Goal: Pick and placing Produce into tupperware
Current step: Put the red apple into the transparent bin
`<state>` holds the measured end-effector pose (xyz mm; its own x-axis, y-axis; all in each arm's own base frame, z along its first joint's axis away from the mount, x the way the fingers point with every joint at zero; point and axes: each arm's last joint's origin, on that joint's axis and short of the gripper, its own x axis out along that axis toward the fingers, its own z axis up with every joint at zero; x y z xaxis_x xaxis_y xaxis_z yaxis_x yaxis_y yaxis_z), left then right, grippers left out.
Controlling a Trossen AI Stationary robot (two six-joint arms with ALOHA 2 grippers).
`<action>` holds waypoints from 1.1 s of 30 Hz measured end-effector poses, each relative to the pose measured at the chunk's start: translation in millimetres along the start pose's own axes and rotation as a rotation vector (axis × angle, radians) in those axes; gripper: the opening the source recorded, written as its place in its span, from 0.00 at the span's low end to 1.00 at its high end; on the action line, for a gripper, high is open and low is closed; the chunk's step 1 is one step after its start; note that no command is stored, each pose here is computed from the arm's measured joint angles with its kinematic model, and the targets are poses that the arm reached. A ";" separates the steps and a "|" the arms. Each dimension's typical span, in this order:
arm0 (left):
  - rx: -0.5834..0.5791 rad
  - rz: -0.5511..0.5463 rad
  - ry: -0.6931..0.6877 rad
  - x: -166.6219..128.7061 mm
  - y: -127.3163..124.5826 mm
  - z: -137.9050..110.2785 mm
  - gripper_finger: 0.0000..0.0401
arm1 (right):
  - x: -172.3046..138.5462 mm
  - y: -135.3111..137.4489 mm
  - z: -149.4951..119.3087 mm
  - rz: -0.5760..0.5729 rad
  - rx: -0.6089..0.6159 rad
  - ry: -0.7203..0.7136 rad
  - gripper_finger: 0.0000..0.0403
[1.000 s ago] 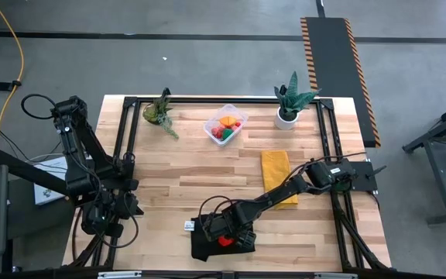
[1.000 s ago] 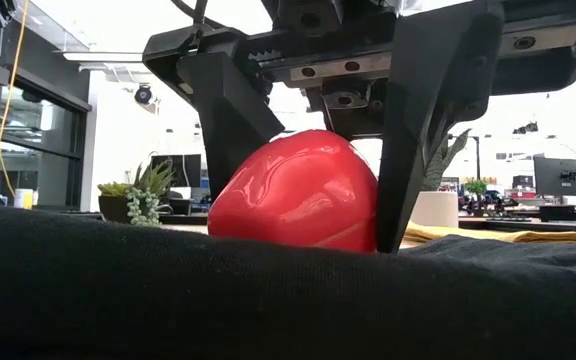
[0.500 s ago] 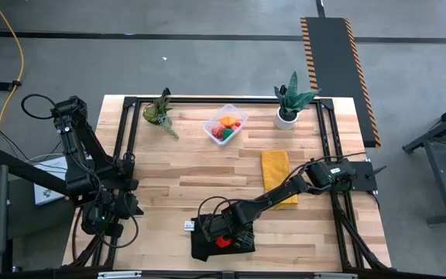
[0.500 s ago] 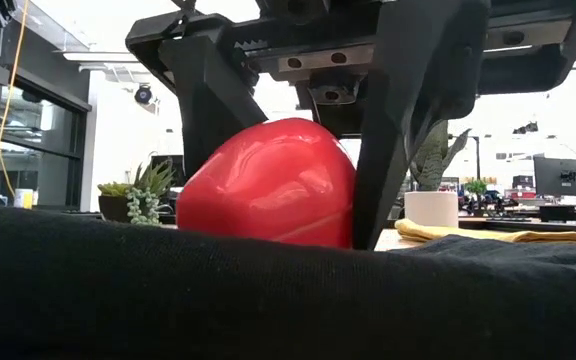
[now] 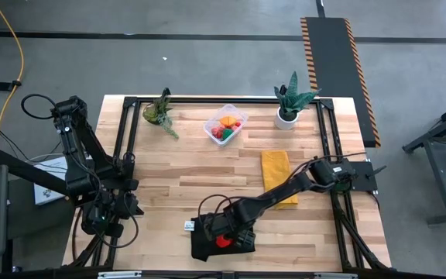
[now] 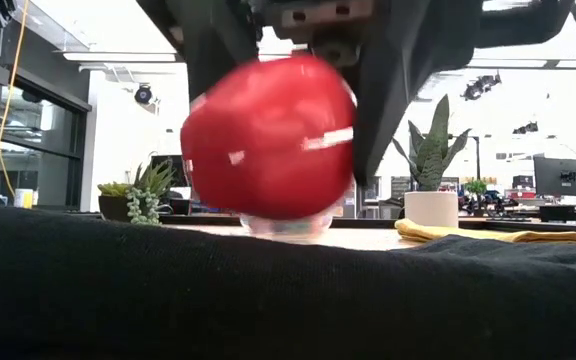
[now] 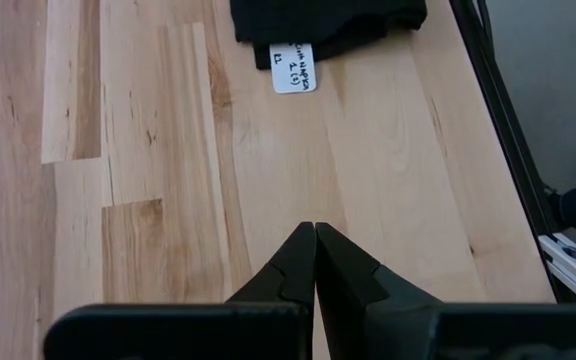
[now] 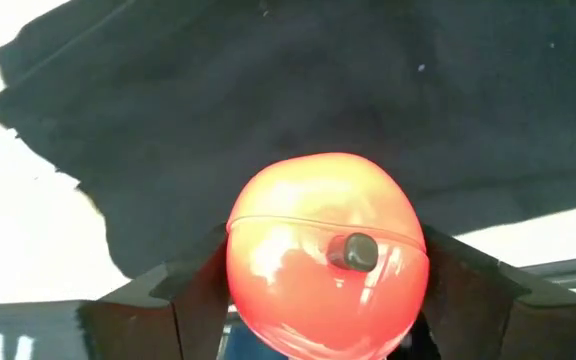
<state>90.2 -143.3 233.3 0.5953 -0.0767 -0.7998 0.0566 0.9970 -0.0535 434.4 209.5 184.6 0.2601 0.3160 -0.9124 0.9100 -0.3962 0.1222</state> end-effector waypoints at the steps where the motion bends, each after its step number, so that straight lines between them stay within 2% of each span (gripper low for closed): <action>1: 0.000 0.000 0.000 0.0 0.0 0.0 0.00 | -2.5 0.0 -0.7 0.004 -0.004 0.004 0.62; 12: -0.001 0.001 0.000 0.1 0.0 0.1 0.00 | -43.4 1.7 -10.7 0.098 -0.102 0.064 0.62; 21: 0.000 0.000 -0.001 -0.1 -0.1 0.1 0.00 | -86.1 12.2 -12.5 0.310 -0.266 0.040 0.62; 33: -0.014 -0.018 -0.012 -0.1 -1.9 1.4 0.00 | -152.0 34.9 -9.0 0.638 -0.650 -0.002 0.62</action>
<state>91.2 -145.1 234.3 0.6039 -0.0946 -0.7914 0.0562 0.9955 -0.0762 429.5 155.5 331.1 0.7768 0.2018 -0.5965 0.5962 0.0691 0.7998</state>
